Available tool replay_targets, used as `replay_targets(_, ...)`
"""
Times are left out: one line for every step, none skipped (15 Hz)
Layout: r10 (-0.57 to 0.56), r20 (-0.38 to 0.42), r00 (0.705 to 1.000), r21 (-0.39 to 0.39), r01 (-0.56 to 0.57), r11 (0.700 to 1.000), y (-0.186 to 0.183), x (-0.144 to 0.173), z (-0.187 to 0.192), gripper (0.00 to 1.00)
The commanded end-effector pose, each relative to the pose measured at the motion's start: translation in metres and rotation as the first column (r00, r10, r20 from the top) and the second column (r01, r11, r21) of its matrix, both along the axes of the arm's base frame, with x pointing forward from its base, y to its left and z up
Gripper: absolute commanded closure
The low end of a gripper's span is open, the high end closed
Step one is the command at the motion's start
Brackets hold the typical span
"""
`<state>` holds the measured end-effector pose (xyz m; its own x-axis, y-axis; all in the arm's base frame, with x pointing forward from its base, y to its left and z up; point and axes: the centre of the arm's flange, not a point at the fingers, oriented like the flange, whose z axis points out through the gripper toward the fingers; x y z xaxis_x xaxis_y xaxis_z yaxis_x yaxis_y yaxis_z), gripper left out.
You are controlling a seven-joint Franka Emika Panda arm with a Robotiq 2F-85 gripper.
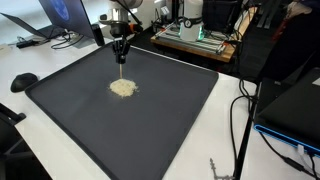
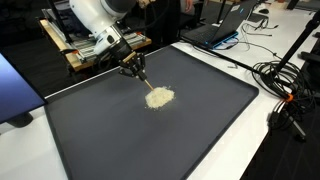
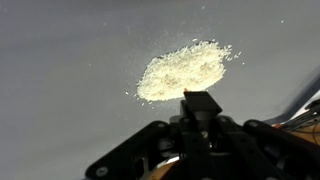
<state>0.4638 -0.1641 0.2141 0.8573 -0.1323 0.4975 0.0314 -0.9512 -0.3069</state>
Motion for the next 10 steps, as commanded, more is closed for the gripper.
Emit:
replay_targets(-0.042,0.005,0.999,-0.116,0.042,0.992,0.046,-0.027,0.021,0.97)
replay_targets(-0.055,0.018,0.998,-0.149,0.057,0.987,0.055,-0.032,0.025,0.97)
replay_targets(-0.07,0.03,0.997,-0.176,0.074,0.982,0.064,-0.037,0.029,0.97)
replay_targets(-0.08,0.041,0.996,-0.202,0.087,0.975,0.071,-0.041,0.034,0.97)
replay_targets(-0.089,0.049,0.995,-0.227,0.098,0.969,0.077,-0.044,0.039,0.97)
replay_targets(-0.097,0.055,0.994,-0.253,0.107,0.961,0.084,-0.045,0.045,0.97)
replay_targets(-0.104,0.06,0.993,-0.282,0.117,0.952,0.091,-0.044,0.05,0.97)
replay_targets(-0.105,0.064,0.992,-0.308,0.12,0.944,0.097,-0.043,0.056,0.97)
replay_targets(-0.099,0.066,0.993,-0.338,0.116,0.934,0.105,-0.039,0.061,0.97)
replay_targets(-0.089,0.066,0.994,-0.361,0.107,0.926,0.112,-0.036,0.065,0.97)
